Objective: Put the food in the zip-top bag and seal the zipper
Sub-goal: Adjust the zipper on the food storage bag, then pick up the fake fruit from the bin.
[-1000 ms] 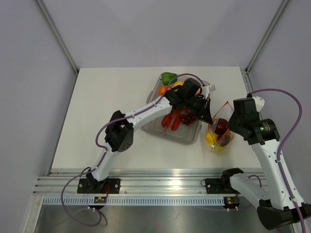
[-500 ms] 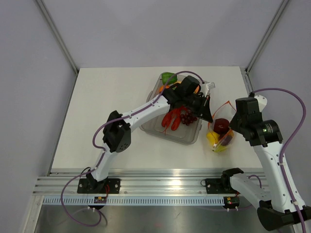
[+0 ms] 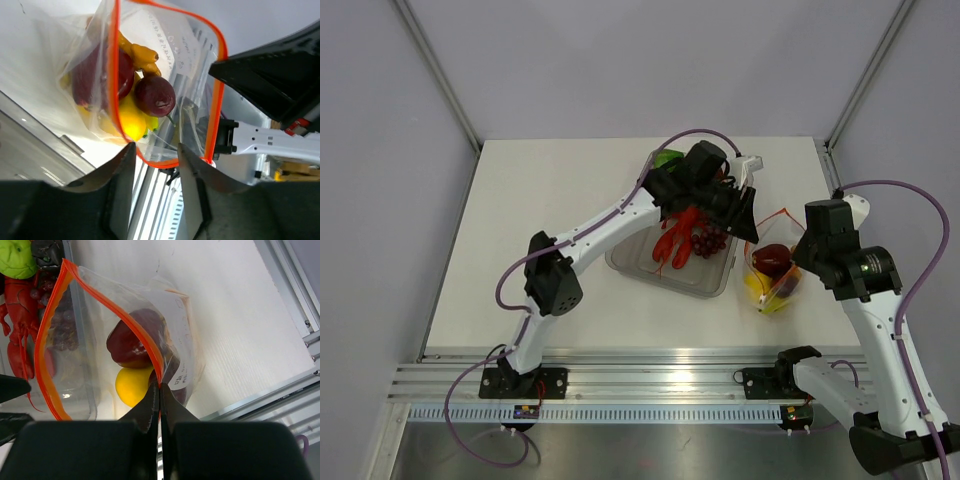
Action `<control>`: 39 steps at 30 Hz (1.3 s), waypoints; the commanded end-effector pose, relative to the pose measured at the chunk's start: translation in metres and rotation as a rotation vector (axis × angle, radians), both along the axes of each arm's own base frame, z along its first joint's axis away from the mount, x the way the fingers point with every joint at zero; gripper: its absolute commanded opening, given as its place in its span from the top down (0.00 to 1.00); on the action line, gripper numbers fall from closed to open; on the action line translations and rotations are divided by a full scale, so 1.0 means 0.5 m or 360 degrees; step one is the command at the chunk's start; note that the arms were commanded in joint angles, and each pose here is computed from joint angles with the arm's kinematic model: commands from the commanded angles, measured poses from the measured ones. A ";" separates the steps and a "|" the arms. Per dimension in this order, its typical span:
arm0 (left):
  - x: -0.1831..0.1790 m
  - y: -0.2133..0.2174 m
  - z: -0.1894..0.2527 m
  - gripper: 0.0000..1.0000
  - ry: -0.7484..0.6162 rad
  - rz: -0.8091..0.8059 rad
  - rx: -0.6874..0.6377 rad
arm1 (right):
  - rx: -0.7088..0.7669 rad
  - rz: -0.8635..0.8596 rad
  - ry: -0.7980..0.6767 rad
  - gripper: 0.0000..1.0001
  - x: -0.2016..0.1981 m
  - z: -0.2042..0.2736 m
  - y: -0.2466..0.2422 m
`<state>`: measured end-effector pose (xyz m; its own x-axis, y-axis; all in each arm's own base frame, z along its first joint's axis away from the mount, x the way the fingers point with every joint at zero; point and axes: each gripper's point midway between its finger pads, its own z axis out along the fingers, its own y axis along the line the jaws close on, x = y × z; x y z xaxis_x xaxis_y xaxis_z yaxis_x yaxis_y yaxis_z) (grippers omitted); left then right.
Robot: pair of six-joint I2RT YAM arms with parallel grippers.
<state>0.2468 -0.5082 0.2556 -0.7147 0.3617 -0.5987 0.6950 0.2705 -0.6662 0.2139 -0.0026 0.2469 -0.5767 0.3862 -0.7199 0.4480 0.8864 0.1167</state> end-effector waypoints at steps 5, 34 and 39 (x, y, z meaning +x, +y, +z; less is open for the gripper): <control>0.043 0.074 0.135 0.49 -0.0292 0.0121 -0.0099 | -0.0016 -0.0017 -0.0103 1.00 0.016 0.035 -0.004; 0.340 0.128 -0.193 0.23 -0.0166 0.0712 0.0392 | -0.0023 0.0001 -0.0116 1.00 0.032 0.046 0.000; 0.332 0.092 -0.198 0.24 -0.0195 0.0659 0.0362 | -0.0027 0.0004 -0.0112 1.00 0.032 0.043 -0.001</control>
<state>0.4053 -0.4399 0.1320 -0.8153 0.2004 -0.5433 0.4952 0.7276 -0.4747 0.2220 -0.0014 0.2569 -0.5682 0.3769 -0.7315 0.4377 0.8912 0.1191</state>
